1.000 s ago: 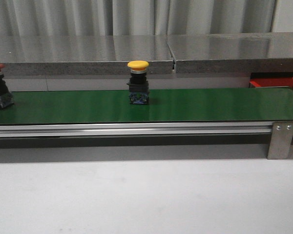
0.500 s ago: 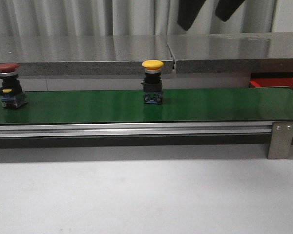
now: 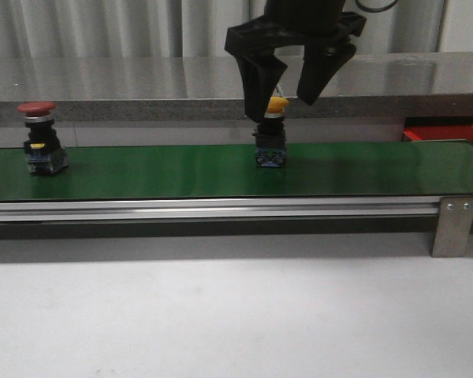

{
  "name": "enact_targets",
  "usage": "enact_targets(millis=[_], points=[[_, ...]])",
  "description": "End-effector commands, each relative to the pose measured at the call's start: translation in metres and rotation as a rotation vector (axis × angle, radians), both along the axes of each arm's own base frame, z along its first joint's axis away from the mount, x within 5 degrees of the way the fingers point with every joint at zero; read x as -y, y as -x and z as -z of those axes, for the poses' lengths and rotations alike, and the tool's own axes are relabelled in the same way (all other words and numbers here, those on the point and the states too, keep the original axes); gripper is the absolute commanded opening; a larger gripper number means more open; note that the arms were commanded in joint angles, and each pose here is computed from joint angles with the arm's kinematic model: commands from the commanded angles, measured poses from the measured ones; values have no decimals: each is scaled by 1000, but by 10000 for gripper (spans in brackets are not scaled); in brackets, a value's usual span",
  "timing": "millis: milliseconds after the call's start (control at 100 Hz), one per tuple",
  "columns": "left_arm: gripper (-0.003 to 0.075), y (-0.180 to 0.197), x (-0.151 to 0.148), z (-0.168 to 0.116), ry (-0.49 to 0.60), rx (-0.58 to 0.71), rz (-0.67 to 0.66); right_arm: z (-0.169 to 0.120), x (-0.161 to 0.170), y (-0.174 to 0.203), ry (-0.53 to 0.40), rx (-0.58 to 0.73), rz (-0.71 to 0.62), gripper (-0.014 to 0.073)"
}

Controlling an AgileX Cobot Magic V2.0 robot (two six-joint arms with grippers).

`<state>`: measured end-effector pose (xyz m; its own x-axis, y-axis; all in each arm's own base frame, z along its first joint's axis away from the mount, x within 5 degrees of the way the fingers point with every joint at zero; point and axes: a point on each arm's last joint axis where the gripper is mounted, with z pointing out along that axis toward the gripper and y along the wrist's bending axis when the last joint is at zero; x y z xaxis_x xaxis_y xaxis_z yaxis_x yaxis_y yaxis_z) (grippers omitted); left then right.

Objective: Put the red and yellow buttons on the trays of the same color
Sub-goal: 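Lower the right gripper onto the yellow button on the belt, grasp, then carry the yellow button into the yellow tray and open the right gripper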

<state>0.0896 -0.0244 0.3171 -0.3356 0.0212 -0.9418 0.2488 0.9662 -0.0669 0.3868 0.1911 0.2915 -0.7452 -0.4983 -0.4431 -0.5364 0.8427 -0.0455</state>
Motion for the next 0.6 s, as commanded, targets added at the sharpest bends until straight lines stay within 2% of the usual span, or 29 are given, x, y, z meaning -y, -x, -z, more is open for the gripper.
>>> enact_targets(millis=[0,100,220,270,420,590], points=[[-19,-1,0,-14,32,84,-3,-29,4,-3,-56,126,1,591],[-19,-1,0,-14,32,84,-3,-27,6,-8,-63,146,12,524],[-19,-1,0,-14,32,84,-3,-28,12,-11,-68,151,32,318],[-19,-1,0,-14,32,84,-3,-28,15,-13,-68,152,40,269],[-19,-1,0,-14,32,84,-3,-32,17,-13,-78,174,43,257],[-19,-1,0,-14,32,84,-3,-50,21,-5,-125,204,88,257]])
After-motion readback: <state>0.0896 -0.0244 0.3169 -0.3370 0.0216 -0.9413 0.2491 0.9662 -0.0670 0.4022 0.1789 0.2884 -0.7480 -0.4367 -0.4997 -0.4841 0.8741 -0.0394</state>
